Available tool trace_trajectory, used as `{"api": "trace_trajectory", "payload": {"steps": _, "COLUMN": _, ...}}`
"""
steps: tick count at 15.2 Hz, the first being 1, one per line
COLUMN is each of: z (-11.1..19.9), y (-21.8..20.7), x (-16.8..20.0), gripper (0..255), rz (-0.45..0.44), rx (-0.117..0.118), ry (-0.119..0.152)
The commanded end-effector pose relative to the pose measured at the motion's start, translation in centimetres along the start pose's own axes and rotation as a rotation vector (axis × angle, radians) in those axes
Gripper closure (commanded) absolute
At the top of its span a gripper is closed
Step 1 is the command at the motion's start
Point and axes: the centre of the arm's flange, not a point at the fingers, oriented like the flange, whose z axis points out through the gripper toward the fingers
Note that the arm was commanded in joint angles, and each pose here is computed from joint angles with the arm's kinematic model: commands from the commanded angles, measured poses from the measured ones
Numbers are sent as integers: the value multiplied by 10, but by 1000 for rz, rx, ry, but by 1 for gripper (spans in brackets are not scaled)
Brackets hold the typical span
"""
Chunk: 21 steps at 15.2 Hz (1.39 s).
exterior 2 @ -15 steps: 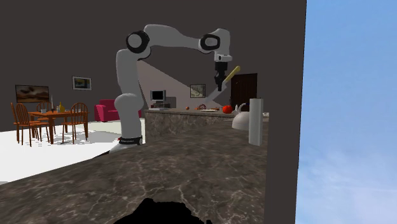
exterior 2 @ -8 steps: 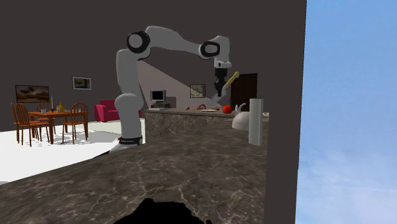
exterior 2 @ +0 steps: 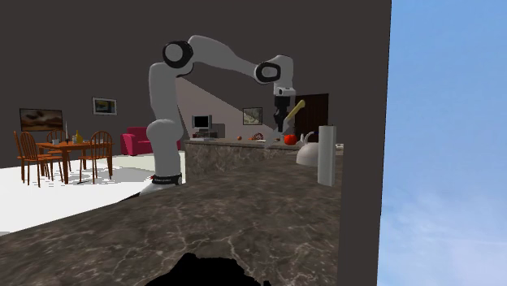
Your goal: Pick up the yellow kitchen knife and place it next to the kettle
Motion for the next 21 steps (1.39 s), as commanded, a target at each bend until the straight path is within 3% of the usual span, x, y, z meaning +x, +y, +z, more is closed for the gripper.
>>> {"api": "trace_trajectory", "payload": {"steps": 1, "z": 11, "y": 1, "x": 1, "gripper": 255, "rz": 0, "rx": 0, "ry": 0}}
{"api": "trace_trajectory", "payload": {"steps": 21, "z": 115, "y": 13, "x": 11, "gripper": 255, "rz": 0, "rx": 0, "ry": 0}}
